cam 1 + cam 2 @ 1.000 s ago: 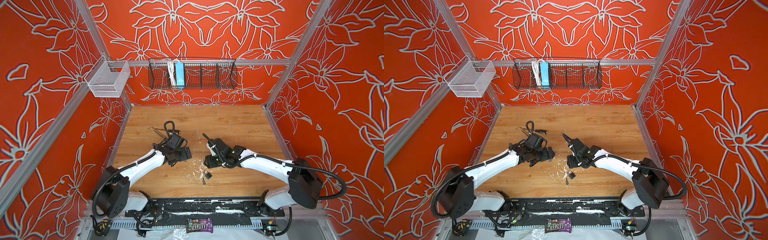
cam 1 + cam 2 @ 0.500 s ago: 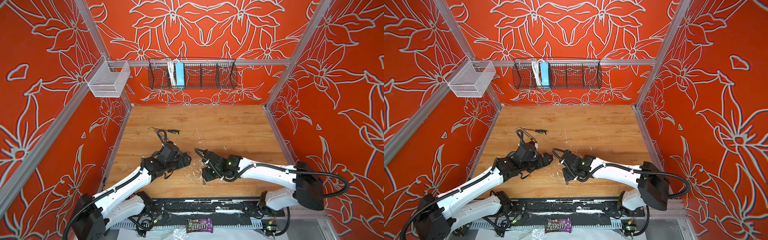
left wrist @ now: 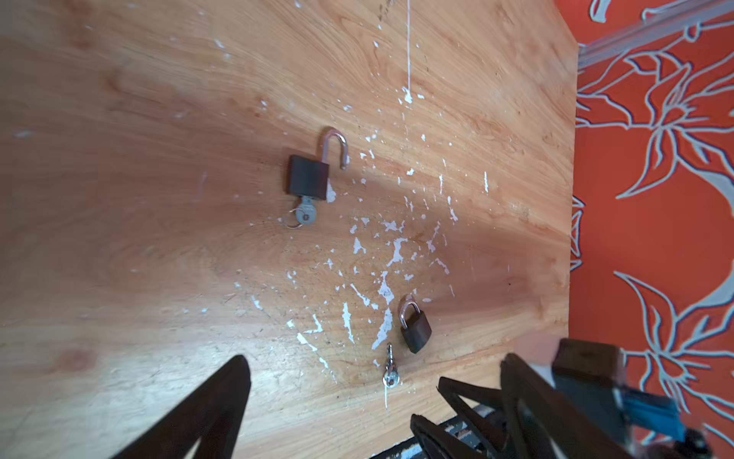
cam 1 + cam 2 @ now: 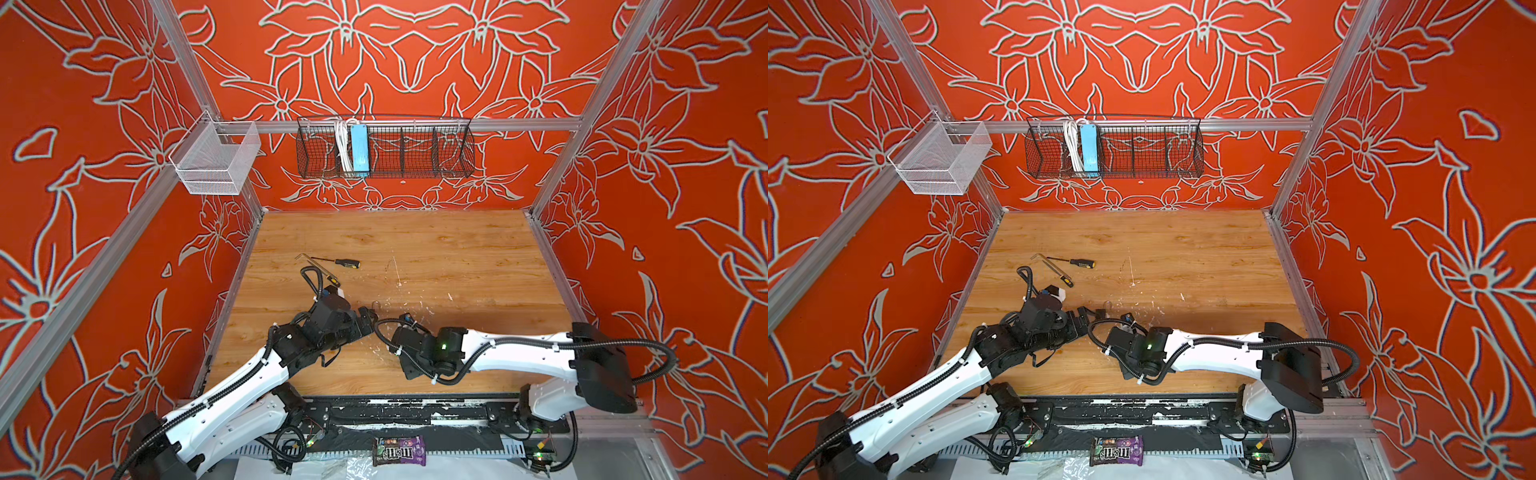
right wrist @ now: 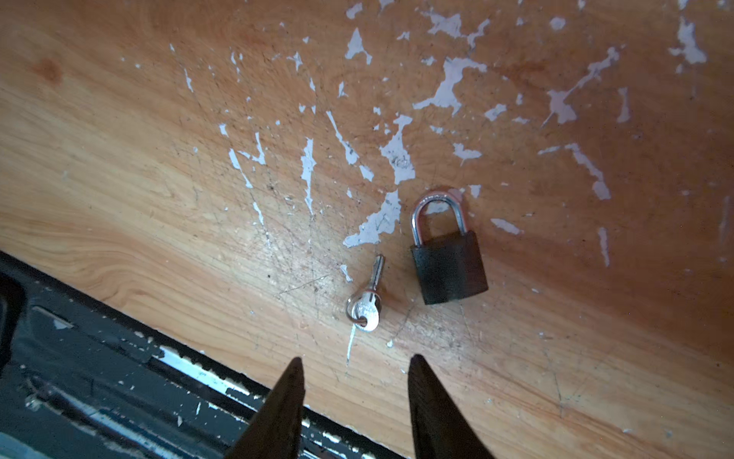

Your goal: Unlock with the key

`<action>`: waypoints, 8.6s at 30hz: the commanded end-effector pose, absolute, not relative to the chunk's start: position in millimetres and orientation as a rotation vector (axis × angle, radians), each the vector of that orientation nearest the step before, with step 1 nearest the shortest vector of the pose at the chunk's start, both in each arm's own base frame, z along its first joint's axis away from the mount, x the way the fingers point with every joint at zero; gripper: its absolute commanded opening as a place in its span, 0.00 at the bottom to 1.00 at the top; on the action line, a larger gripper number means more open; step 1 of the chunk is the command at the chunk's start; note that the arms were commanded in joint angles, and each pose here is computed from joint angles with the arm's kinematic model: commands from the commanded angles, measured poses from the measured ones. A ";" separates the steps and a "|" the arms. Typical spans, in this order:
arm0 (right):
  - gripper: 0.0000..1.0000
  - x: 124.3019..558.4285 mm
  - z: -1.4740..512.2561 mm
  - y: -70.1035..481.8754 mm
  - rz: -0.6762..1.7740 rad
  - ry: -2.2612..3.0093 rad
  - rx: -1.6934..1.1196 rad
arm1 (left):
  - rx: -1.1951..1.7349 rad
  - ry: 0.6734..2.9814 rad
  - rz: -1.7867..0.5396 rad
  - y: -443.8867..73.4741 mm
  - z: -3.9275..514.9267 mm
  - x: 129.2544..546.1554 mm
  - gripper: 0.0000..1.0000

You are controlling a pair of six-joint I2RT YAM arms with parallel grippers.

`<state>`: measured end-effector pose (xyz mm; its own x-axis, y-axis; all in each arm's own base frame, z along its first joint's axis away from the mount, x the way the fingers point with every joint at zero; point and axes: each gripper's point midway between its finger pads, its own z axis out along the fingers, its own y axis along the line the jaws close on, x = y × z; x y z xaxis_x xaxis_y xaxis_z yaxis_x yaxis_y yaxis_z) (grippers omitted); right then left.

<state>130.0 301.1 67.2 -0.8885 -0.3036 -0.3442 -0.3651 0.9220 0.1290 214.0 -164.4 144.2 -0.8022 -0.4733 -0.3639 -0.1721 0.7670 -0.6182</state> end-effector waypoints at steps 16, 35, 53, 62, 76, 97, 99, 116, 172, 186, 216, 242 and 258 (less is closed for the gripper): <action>0.28 134.0 45.2 314.0 0.195 2.751 -0.468 | -0.624 2.370 -0.671 -130.5 138.3 210.0 0.98; 0.25 140.7 34.2 310.1 0.120 2.731 -0.462 | -0.649 2.352 -0.689 -131.5 133.9 212.7 0.98; 0.15 142.9 28.6 301.7 0.083 2.731 -0.457 | -0.657 2.345 -0.709 -136.0 132.0 216.9 0.98; 0.21 144.7 35.8 301.4 0.142 2.730 -0.431 | -0.660 2.339 -0.713 -135.2 133.6 216.6 0.98; 0.24 140.6 30.8 312.0 0.177 2.784 -0.416 | -0.707 2.314 -0.705 -124.0 129.1 212.4 0.98; 0.21 146.6 24.6 304.3 0.113 2.784 -0.398 | -0.728 2.303 -0.723 -122.1 126.2 213.2 0.98; 0.21 147.0 25.8 304.2 0.136 2.784 -0.388 | -0.729 2.301 -0.727 -122.4 126.5 213.8 0.98; 0.15 144.7 24.8 295.9 0.156 2.806 -0.366 | -0.720 2.311 -0.749 -127.4 127.0 215.3 0.98; 0.00 217.6 187.5 283.0 0.790 2.381 -0.146 | -0.699 2.182 -1.462 -228.2 216.6 247.9 0.98; 0.00 230.4 224.2 324.2 0.938 2.268 -0.240 | -0.886 2.132 -1.592 -238.1 226.4 255.9 0.98; 0.00 248.4 254.1 325.5 0.949 2.291 -0.091 | -0.435 1.962 -1.191 -199.7 266.7 271.1 0.99; 0.00 247.6 298.5 328.9 1.078 2.264 -0.095 | 0.617 1.643 -0.935 -238.7 256.0 231.4 0.79; 0.00 244.1 315.4 328.9 1.130 2.220 -0.104 | 0.685 1.563 -0.985 -260.2 270.9 236.3 0.36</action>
